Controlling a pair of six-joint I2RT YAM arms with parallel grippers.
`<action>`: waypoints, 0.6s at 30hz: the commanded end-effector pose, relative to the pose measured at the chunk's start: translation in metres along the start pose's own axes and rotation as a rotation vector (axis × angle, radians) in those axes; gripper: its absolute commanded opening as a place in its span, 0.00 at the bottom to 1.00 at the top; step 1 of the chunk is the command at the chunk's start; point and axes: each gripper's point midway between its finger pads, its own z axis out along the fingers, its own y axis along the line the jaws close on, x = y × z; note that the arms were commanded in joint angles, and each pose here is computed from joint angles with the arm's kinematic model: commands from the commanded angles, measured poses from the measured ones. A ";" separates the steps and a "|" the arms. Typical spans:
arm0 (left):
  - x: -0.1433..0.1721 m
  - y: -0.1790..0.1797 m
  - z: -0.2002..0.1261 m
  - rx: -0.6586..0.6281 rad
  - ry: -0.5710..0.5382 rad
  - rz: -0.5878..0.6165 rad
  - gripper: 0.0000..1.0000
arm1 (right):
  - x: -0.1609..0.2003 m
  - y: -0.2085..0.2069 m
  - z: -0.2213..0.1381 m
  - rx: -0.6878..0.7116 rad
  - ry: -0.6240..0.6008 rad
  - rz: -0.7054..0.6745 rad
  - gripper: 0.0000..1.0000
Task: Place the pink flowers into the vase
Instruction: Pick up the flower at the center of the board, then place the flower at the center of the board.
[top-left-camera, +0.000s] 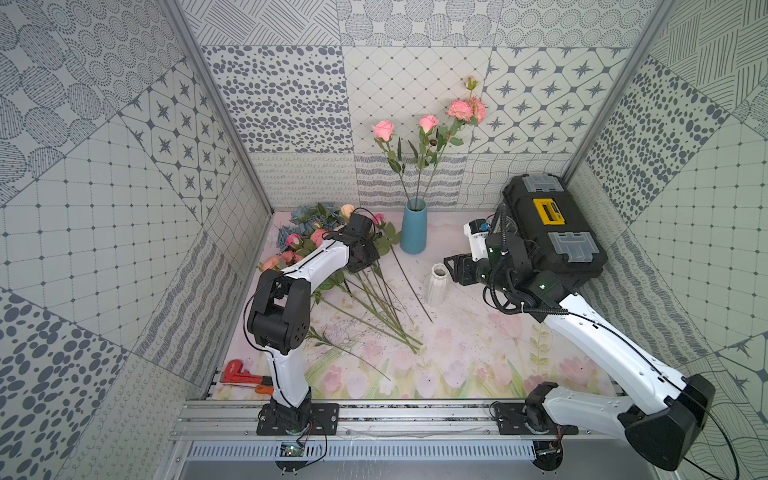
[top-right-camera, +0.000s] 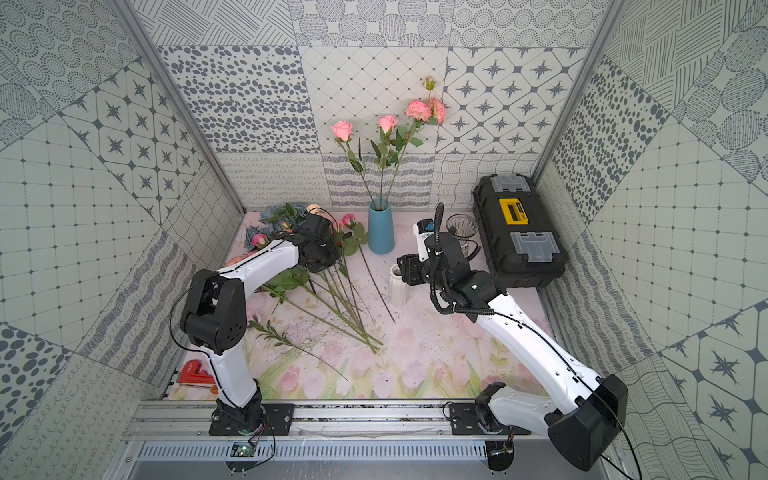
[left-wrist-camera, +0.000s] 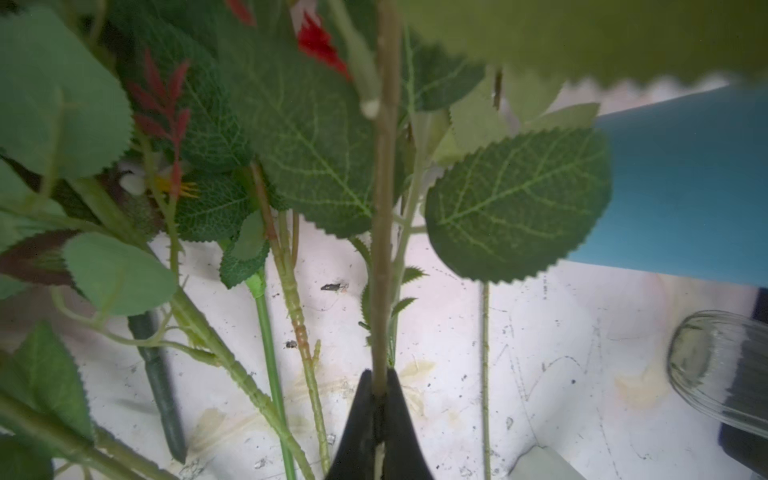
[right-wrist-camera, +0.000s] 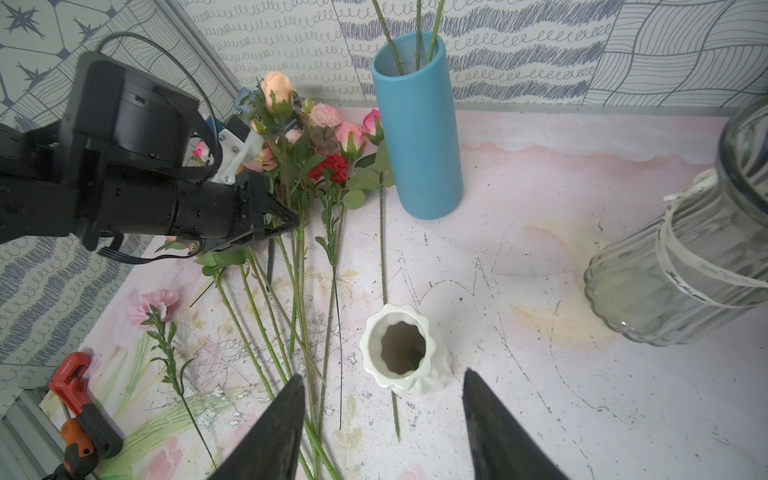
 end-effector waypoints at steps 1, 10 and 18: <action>-0.016 -0.021 -0.028 0.036 -0.088 0.036 0.00 | -0.005 0.003 0.002 -0.016 -0.024 0.019 0.61; -0.021 -0.085 0.018 0.221 -0.003 0.025 0.00 | -0.007 -0.001 -0.005 0.002 -0.035 0.013 0.61; -0.005 -0.107 0.075 0.249 0.105 0.012 0.00 | -0.006 -0.006 -0.016 0.024 -0.048 0.005 0.61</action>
